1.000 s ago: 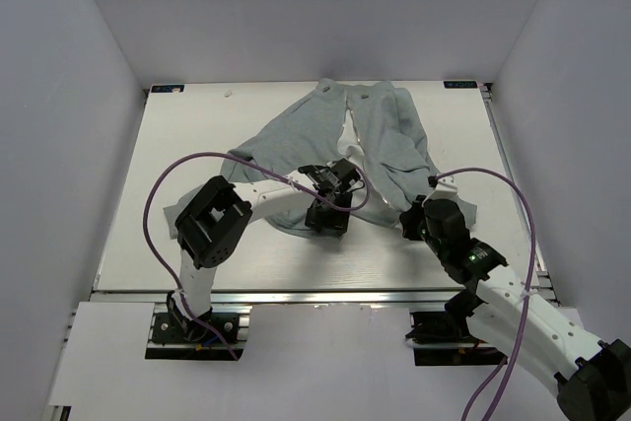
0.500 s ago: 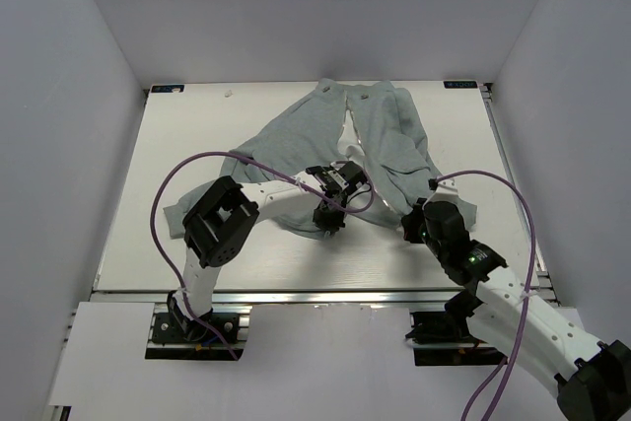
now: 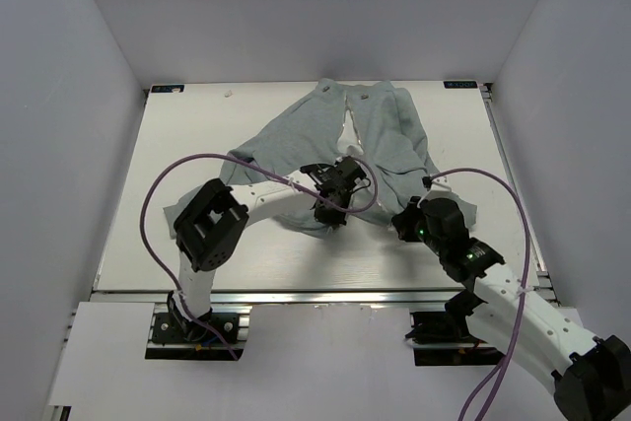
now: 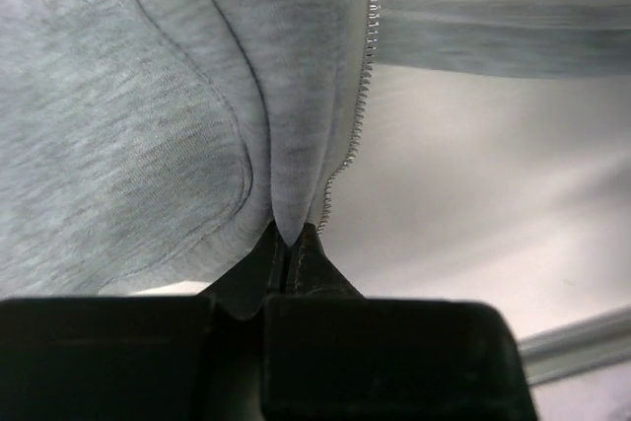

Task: Zip up the jacket

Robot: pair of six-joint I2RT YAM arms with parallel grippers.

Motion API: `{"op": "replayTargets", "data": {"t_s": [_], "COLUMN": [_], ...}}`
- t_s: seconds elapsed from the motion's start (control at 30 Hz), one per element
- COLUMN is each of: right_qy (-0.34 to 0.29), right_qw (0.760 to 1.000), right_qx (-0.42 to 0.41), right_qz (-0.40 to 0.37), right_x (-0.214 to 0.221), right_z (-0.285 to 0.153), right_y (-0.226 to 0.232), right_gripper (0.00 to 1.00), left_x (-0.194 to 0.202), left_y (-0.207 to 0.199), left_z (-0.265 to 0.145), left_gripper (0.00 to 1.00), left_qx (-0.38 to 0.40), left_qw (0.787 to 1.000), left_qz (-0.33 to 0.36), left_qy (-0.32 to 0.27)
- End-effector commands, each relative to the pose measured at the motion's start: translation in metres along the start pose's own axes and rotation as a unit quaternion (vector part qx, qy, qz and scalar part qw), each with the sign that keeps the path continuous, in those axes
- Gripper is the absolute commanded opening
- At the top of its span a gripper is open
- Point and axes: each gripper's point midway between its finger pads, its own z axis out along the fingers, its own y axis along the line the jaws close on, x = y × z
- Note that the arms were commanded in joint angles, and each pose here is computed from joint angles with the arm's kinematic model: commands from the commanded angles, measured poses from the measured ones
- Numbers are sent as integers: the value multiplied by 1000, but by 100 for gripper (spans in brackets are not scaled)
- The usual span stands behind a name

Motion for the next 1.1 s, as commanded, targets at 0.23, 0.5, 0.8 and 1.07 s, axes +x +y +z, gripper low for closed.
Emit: {"op": "replayTargets", "data": {"t_s": [0.23,0.5,0.8,1.07], "right_qy": [-134,-271,-296,-305], "right_qw": [968,900,865,854], "right_qx": [-212,-342,-405,-422], "right_qz": [-10,-17,-25,-12], "right_x": [-71,-127,-141,-140], "right_z": [-12,-52,-70,-75], "right_y": [72,115,136,138], "right_gripper": [0,0,0,0], "left_x": [-82,-108,-114,-110], "left_y": [-27,-43,-58,-54], "left_z": [-129,-210,-234,-246], "left_gripper": [0,0,0,0], "left_qx": [111,226,299,345], "left_qw": [968,905,867,833], "left_qz": [-33,-59,-98,-163], "left_qy": [-223,-356,-385,-402]}}
